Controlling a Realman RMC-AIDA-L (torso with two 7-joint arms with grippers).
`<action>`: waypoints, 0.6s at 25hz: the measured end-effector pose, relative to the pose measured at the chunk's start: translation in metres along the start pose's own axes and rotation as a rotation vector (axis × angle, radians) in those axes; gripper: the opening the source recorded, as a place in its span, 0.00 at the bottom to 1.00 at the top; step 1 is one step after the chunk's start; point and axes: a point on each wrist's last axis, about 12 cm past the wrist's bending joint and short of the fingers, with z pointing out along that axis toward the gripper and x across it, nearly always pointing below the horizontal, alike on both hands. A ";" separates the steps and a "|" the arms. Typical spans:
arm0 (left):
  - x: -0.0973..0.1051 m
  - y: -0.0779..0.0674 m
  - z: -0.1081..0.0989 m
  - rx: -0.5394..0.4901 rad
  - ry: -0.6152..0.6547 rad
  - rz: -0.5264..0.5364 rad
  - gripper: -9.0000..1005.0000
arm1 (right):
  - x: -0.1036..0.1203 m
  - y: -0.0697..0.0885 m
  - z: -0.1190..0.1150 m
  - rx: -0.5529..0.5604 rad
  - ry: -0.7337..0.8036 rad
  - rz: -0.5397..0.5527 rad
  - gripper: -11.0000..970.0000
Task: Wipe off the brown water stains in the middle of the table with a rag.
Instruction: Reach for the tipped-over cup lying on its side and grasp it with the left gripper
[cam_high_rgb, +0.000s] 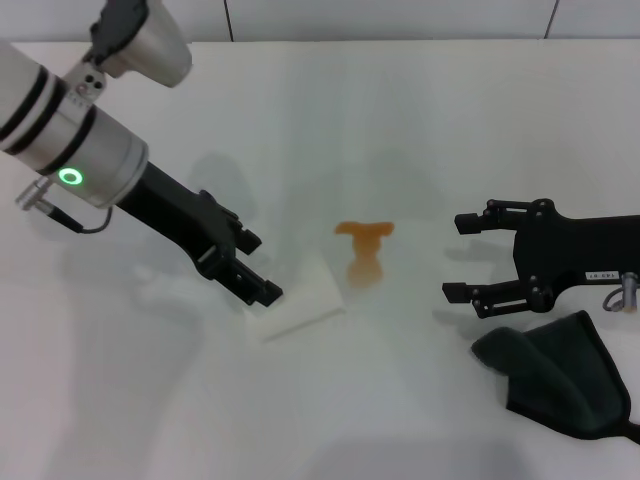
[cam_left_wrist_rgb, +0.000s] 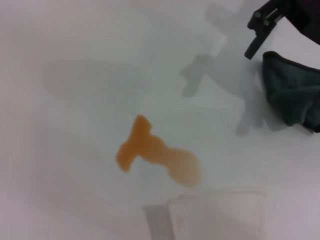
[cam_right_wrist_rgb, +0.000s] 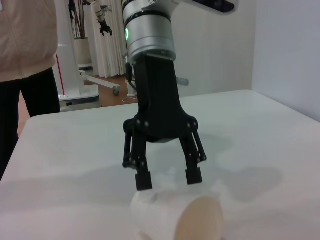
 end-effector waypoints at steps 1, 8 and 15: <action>-0.002 0.000 0.005 0.006 0.009 0.012 0.85 | 0.000 0.000 0.000 0.000 0.000 0.000 0.89; -0.006 -0.001 0.013 0.014 0.028 0.033 0.84 | 0.000 0.000 0.000 0.001 0.000 -0.001 0.89; -0.009 -0.001 0.023 0.005 0.050 0.058 0.84 | 0.000 -0.001 0.000 0.008 0.002 -0.002 0.89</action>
